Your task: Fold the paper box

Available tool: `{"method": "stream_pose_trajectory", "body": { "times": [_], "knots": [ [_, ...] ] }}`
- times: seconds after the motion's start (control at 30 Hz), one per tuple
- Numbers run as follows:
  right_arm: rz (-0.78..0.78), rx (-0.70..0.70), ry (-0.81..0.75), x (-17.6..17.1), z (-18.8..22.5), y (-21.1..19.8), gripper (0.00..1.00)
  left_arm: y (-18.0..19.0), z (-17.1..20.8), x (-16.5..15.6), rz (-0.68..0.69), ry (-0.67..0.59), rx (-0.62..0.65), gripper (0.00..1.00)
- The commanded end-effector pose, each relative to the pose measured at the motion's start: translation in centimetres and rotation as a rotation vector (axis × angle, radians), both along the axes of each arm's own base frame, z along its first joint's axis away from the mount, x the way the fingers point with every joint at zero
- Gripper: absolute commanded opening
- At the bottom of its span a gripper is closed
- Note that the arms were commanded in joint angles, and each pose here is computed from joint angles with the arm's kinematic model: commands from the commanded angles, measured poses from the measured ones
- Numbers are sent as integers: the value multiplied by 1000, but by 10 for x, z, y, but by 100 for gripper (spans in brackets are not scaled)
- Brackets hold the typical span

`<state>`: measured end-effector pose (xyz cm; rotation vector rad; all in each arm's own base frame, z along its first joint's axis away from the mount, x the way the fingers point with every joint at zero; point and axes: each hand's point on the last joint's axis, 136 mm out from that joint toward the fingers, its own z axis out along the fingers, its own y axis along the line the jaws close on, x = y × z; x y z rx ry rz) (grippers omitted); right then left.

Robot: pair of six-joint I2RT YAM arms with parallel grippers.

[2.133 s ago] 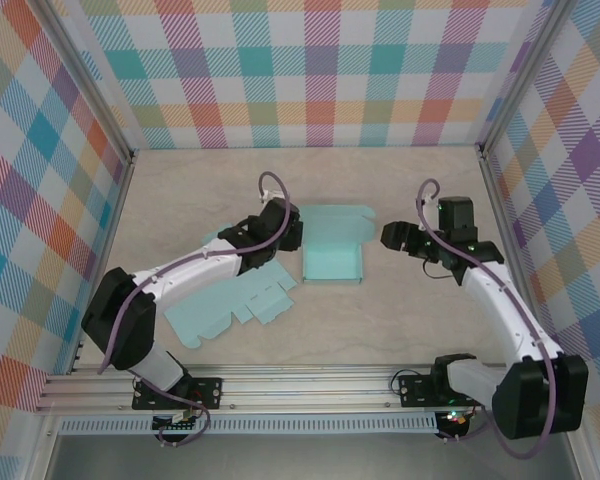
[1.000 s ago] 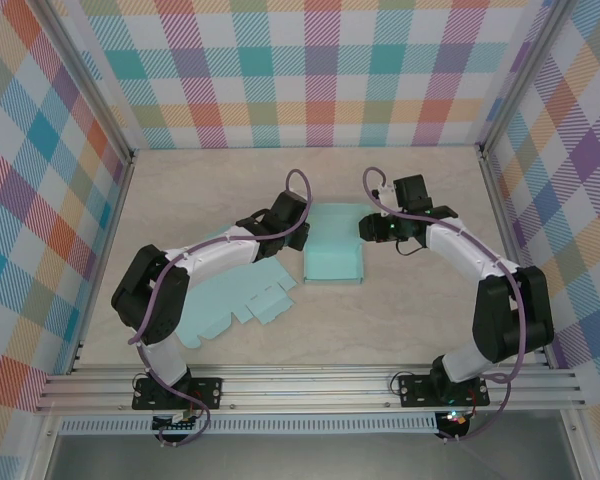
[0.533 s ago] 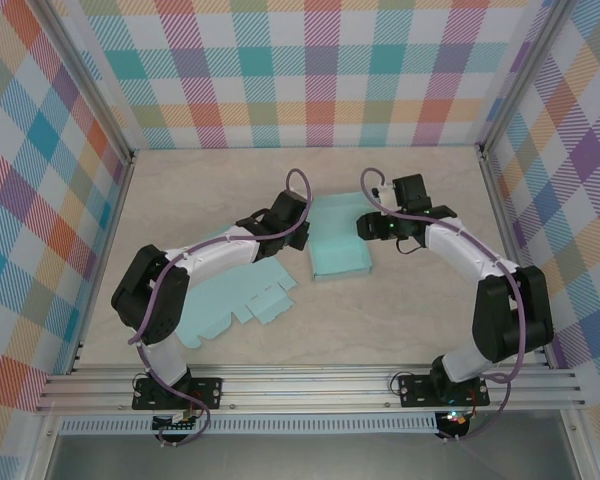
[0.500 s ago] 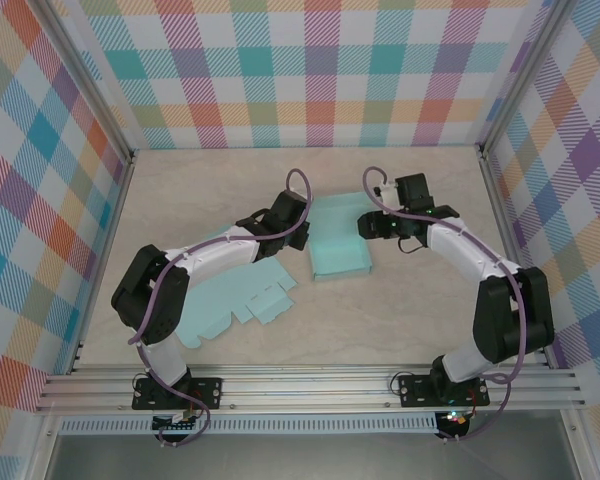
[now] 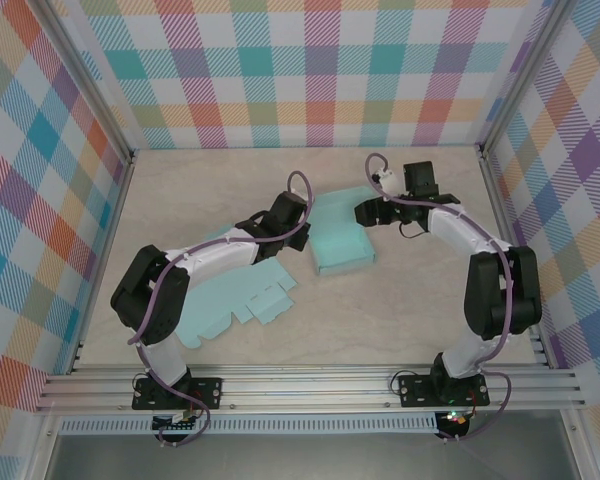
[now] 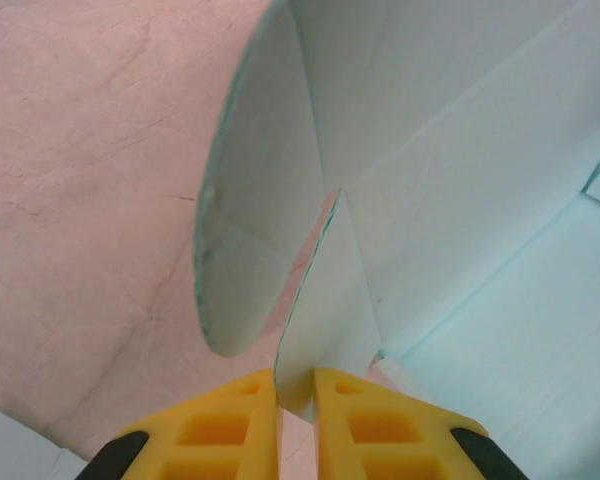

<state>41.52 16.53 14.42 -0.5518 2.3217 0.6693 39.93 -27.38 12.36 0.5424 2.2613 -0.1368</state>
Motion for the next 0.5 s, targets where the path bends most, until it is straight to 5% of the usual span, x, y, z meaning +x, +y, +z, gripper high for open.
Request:
{"method": "stream_pose_trajectory", "body": {
  "times": [0.0, 0.2, 0.47],
  "knots": [
    [43, 31, -44, 6, 13, 7, 68, 1, 11, -1, -20, -16, -18, 15],
    [-44, -41, -102, 19, 18, -17, 72, 0, 9, -4, -47, -17, -10, 9],
    [43, 25, -172, 19, 26, -22, 76, -7, 25, -12, -136, -64, -40, 0]
  ]
}}
